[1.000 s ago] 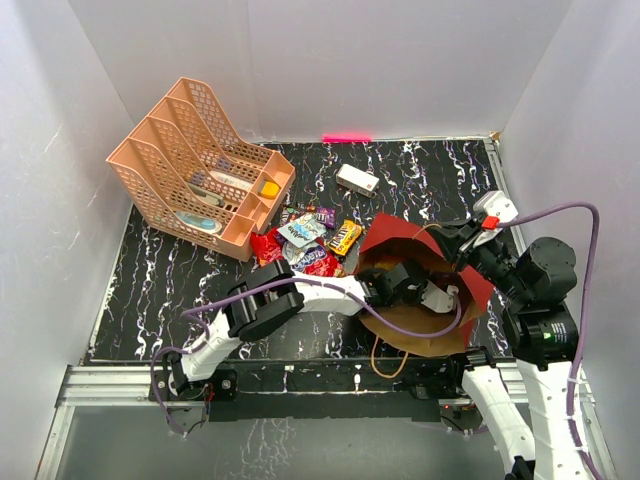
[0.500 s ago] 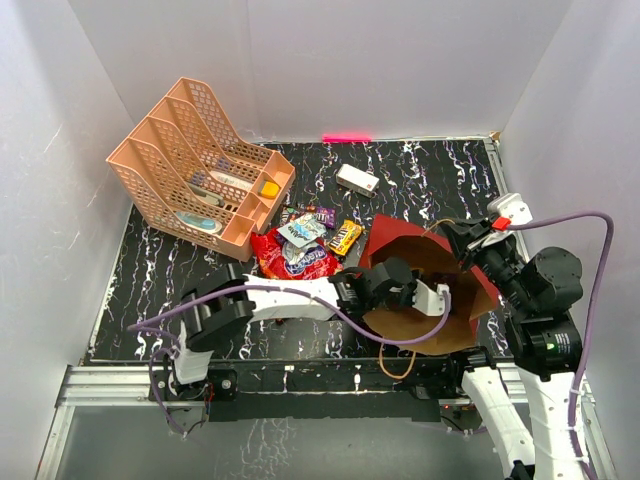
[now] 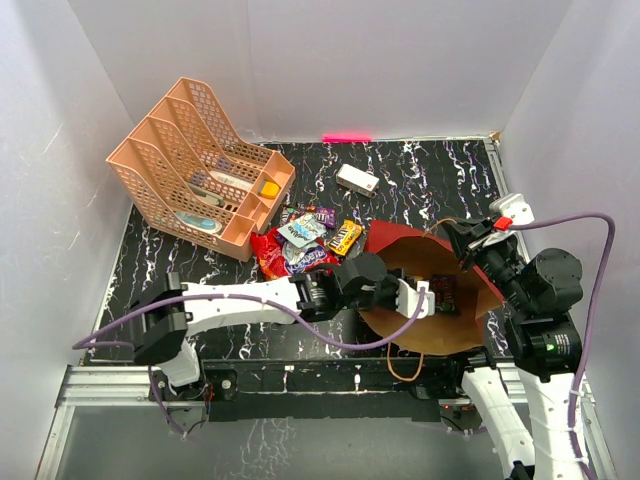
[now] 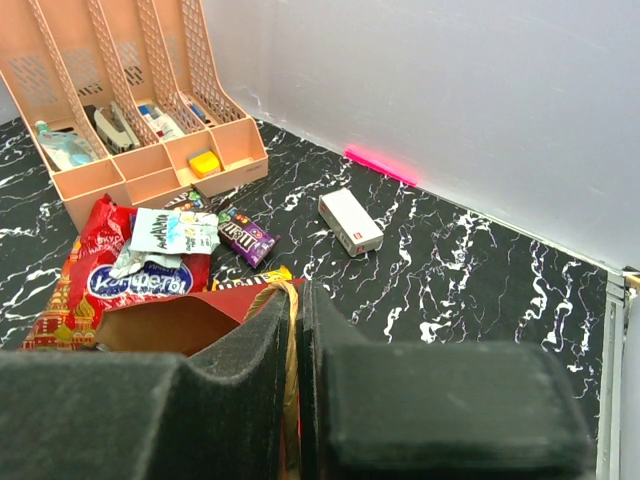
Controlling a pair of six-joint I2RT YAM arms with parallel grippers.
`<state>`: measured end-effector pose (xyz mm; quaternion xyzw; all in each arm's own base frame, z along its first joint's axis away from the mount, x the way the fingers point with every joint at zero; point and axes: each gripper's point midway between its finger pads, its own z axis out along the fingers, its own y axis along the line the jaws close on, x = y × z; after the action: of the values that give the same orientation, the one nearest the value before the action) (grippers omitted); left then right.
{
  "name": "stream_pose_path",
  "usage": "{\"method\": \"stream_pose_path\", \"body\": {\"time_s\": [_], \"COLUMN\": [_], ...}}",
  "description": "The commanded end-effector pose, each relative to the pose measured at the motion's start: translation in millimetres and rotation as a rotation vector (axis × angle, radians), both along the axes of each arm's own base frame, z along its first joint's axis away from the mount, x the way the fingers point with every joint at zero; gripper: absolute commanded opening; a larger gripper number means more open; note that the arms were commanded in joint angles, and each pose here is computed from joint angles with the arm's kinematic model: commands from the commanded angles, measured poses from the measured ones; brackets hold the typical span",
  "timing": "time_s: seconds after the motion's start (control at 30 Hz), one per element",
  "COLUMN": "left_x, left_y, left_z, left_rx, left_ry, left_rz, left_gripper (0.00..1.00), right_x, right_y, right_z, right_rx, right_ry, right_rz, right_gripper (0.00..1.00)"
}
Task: Take the snacks out of the paper bag
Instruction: Take out the snack from the paper bag, then place the snack at the center of the board.
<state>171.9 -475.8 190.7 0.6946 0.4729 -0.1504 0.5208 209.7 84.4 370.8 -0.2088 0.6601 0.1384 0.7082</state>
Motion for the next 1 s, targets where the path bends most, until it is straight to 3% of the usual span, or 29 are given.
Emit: {"method": "stream_pose_path", "body": {"time_s": [0.0, 0.23, 0.4, 0.53, 0.63, 0.8, 0.97], "left_x": [-38, -64, -70, -62, -37, 29, 84], "left_y": [3, 21, 57, 83, 103, 150, 187], "left_z": [73, 160, 231, 263, 274, 278, 246], "left_rx": [-0.192, -0.405, -0.584, -0.67, -0.72, -0.831, -0.778], "left_ry": [0.081, 0.124, 0.058, -0.016, -0.101, -0.226, -0.236], "left_rz": [-0.133, -0.22, -0.217, -0.15, -0.001, 0.429, 0.723], "left_gripper": [0.0, 0.0, 0.0, 0.0, 0.0, 0.0, 0.0], "right_x": [1, 2, 5, 8, 11, 13, 11], "right_y": [-1, -1, -1, -1, 1, 2, 0], "right_z": [13, 10, 1, -4, -7, -11, -15], "right_rx": [0.018, 0.017, 0.011, 0.009, 0.015, 0.014, 0.01], "right_ry": [-0.049, -0.036, -0.019, -0.013, -0.003, 0.014, 0.011], "right_rz": [-0.007, -0.009, -0.013, -0.009, 0.0, 0.003, -0.007], "right_gripper": [0.08, 0.08, 0.08, 0.08, 0.08, 0.08, 0.08]}}
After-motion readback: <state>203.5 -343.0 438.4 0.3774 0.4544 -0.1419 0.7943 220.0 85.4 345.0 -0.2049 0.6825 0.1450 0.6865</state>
